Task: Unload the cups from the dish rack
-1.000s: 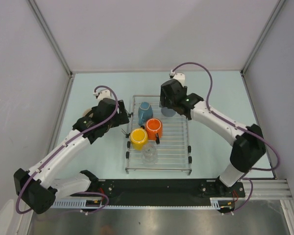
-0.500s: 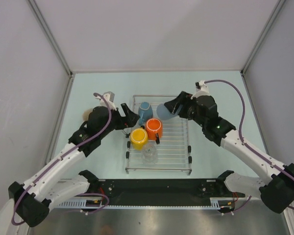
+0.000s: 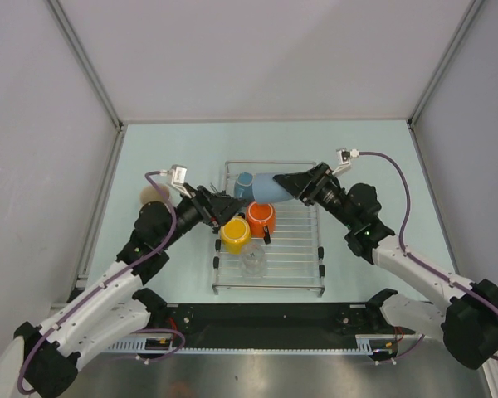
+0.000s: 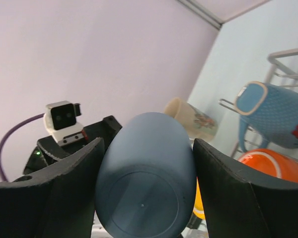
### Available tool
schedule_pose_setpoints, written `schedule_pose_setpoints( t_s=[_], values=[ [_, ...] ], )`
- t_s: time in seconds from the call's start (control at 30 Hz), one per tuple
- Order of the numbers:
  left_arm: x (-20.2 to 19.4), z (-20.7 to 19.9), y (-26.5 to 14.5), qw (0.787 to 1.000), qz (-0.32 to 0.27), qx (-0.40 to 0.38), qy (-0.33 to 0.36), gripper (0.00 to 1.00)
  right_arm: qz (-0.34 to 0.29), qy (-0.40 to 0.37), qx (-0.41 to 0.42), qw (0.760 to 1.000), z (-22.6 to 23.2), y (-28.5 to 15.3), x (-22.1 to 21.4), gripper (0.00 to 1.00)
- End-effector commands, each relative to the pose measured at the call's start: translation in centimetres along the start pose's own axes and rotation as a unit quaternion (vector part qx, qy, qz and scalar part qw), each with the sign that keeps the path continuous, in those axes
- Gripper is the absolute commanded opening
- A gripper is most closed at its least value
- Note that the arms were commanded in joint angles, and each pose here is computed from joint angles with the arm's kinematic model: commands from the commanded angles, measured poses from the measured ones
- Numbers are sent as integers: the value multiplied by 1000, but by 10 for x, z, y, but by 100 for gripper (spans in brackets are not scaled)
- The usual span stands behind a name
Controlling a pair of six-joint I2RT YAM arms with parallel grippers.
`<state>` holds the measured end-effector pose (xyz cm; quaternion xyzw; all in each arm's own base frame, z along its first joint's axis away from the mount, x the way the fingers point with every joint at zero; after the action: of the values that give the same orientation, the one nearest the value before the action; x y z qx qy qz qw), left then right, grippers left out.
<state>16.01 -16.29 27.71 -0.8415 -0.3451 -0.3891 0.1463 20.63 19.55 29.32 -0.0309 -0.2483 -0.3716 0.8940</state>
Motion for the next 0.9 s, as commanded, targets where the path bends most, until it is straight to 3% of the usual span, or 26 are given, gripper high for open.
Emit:
schedule_pose_setpoints(
  t_s=[0.0, 0.47, 0.87],
  values=[
    [13, -25, -5, 994, -42, -99, -1, 94, -16, 21, 101, 995, 25, 1, 7, 0],
    [9, -41, 3, 987, -31, -160, -9, 88, 21, 37, 136, 990, 27, 19, -7, 0],
    [3, -44, 10, 985, -14, -175, -8, 62, 47, 41, 158, 985, 32, 24, -15, 0]
  ],
)
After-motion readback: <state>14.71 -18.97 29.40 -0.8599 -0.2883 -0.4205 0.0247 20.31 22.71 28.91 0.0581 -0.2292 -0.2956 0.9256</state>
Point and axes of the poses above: each gripper's point midway between its finger pads, its own y axis out along the fingers, its own z axis along the line the jaws close on, x = y × z, the point moved 10 cm from there along -y, back along the fingers, and after that the axes turned 3 degrees about y, right-handed, at the moved point
